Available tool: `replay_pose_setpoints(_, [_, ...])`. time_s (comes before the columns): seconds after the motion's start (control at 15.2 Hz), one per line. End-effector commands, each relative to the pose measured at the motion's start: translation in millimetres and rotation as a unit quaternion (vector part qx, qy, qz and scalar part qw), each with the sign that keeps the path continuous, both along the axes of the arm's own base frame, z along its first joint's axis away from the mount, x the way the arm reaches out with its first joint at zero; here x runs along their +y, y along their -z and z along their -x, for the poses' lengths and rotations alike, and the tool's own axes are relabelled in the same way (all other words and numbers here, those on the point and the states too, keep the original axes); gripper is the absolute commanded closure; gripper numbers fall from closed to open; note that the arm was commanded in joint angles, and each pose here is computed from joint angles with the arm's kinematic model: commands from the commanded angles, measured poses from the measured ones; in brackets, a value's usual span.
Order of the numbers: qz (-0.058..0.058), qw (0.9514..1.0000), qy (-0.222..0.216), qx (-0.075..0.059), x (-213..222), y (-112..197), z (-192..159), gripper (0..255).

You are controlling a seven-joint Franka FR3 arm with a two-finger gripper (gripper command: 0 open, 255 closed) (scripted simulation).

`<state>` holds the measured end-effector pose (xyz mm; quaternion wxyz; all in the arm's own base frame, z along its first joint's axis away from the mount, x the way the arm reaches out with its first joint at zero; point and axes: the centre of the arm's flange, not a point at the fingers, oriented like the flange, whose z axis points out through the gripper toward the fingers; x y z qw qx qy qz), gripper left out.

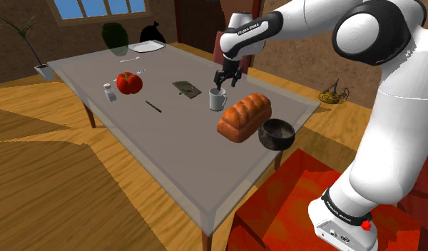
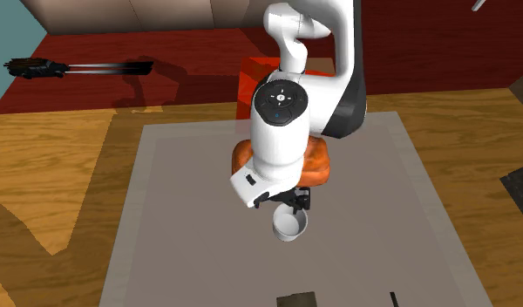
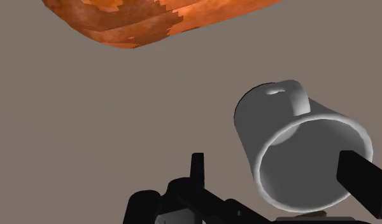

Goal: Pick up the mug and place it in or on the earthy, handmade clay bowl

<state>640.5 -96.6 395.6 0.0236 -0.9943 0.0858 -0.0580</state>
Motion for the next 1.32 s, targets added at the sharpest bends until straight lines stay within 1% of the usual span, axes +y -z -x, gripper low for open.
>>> replay_pose_setpoints(0.0, [-0.003, 1.0000, 0.001, 0.001, -4, 15, -12, 0])
replay_pose_setpoints(0.46, [-0.003, 1.0000, 0.001, 0.001, -2, 49, -16, 0])
replay_pose_setpoints(0.92, [-0.003, 1.0000, 0.001, 0.001, -2, 49, -16, 0])
replay_pose_setpoints(0.99, [-0.003, 1.0000, 0.001, 0.001, -2, 49, -16, 255])
replay_pose_setpoints(1.25, [-0.003, 1.0000, 0.001, 0.001, -2, 49, -16, 255])
